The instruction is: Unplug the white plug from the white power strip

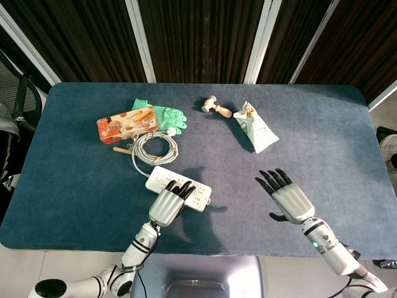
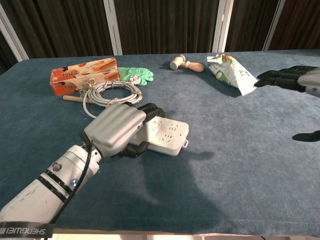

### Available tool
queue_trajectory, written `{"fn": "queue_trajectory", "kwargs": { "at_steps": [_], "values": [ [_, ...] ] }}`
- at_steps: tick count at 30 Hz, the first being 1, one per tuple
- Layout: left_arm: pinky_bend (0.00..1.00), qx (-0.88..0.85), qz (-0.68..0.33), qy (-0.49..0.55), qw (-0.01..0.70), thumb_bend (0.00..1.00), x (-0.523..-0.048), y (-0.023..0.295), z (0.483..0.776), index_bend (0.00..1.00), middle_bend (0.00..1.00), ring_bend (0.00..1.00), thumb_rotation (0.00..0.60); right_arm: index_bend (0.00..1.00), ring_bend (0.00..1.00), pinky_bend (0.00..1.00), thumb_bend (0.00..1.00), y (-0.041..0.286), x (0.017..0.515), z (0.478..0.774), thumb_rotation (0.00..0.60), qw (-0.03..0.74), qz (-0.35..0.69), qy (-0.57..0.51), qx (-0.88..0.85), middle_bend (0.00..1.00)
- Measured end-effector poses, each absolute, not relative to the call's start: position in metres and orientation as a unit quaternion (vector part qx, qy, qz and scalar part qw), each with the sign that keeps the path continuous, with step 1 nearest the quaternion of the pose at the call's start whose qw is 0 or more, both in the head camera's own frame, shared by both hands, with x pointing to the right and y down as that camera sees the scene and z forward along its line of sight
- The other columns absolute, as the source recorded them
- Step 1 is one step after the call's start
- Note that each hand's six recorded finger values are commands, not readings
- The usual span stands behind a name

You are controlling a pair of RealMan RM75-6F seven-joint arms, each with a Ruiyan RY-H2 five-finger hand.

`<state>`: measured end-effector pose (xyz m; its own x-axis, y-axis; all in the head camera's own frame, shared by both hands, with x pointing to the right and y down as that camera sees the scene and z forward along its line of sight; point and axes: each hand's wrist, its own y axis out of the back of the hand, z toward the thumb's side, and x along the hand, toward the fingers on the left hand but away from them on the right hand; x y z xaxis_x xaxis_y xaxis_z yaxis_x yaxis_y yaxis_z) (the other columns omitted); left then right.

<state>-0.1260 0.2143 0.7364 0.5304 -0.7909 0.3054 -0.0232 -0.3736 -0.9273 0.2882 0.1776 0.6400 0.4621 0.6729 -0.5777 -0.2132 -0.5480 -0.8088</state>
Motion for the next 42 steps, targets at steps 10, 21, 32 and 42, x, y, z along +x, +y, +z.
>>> {"fn": "queue_trajectory", "kwargs": {
  "at_steps": [10, 21, 32, 42],
  "values": [
    [0.32, -0.727, -0.393, 0.288, 0.483, 0.56, -0.126, 0.211, 0.734, 0.58, 0.69, 0.48, 0.6, 0.0, 0.0, 0.01, 0.7, 0.188, 0.21, 0.687, 0.6, 0.505, 0.405, -0.099, -0.756, 0.0],
    [0.32, -0.727, -0.391, 0.293, 0.482, 0.56, -0.129, 0.208, 0.731, 0.58, 0.69, 0.48, 0.6, 0.0, 0.0, 0.01, 0.75, 0.19, 0.163, 0.723, 0.6, 0.488, 0.396, -0.068, -0.775, 0.0],
    [0.33, -0.728, -0.393, 0.296, 0.477, 0.58, -0.131, 0.206, 0.731, 0.59, 0.69, 0.49, 0.6, 0.0, 0.0, 0.01, 0.82, 0.192, 0.161, 0.731, 0.6, 0.503, 0.407, -0.03, -0.762, 0.0],
    [0.33, -0.728, -0.392, 0.301, 0.476, 0.6, -0.132, 0.206, 0.73, 0.6, 0.7, 0.5, 0.6, 0.01, 0.0, 0.01, 0.82, 0.199, 0.16, 0.736, 0.6, 0.521, 0.419, 0.013, -0.744, 0.0]
  ]
}}
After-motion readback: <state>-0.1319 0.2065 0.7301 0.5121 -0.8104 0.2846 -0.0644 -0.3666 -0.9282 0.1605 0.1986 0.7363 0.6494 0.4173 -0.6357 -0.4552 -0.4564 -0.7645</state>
